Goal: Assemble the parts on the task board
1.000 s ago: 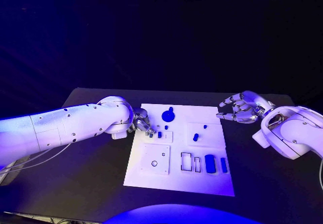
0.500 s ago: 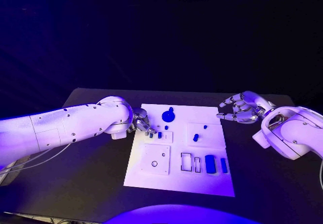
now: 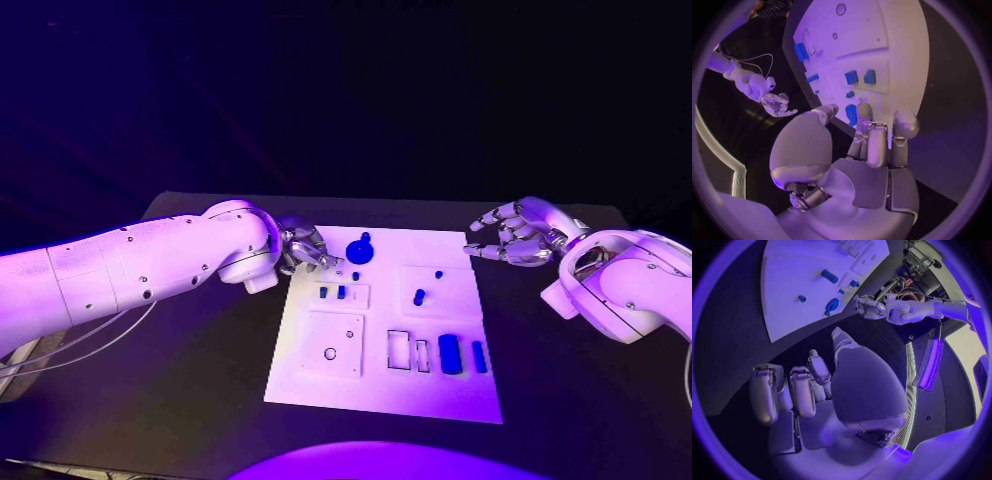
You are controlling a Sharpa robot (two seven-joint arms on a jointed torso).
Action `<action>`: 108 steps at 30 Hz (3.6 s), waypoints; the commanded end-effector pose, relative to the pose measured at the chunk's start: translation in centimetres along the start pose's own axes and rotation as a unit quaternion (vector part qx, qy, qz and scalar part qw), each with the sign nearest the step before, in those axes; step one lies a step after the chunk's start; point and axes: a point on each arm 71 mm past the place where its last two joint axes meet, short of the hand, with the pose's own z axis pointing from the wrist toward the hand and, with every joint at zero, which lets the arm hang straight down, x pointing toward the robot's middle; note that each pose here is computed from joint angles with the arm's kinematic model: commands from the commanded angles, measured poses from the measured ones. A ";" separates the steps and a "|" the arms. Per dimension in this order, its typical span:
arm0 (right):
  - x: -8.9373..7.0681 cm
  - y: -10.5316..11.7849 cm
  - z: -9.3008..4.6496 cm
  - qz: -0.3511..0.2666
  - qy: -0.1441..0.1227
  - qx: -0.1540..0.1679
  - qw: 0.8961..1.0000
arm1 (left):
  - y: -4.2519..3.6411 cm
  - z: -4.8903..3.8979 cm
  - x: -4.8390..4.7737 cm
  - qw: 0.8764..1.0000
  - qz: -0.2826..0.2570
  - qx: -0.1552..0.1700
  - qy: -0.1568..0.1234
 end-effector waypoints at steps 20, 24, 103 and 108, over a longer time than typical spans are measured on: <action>-0.2 0.2 -0.1 0.005 -0.012 -0.020 1.000 | -5.85 0.79 2.19 0.935 0.220 0.260 -0.098; -0.2 0.3 0.0 0.005 -0.012 -0.021 1.000 | -5.91 1.26 2.84 0.929 0.257 0.255 -0.082; 0.2 0.5 0.1 0.006 0.003 -0.021 1.000 | -5.59 4.37 3.78 0.935 0.287 0.208 -0.032; 0.2 0.5 0.2 0.006 0.003 -0.020 1.000 | -5.47 4.36 3.66 0.935 0.285 0.209 -0.036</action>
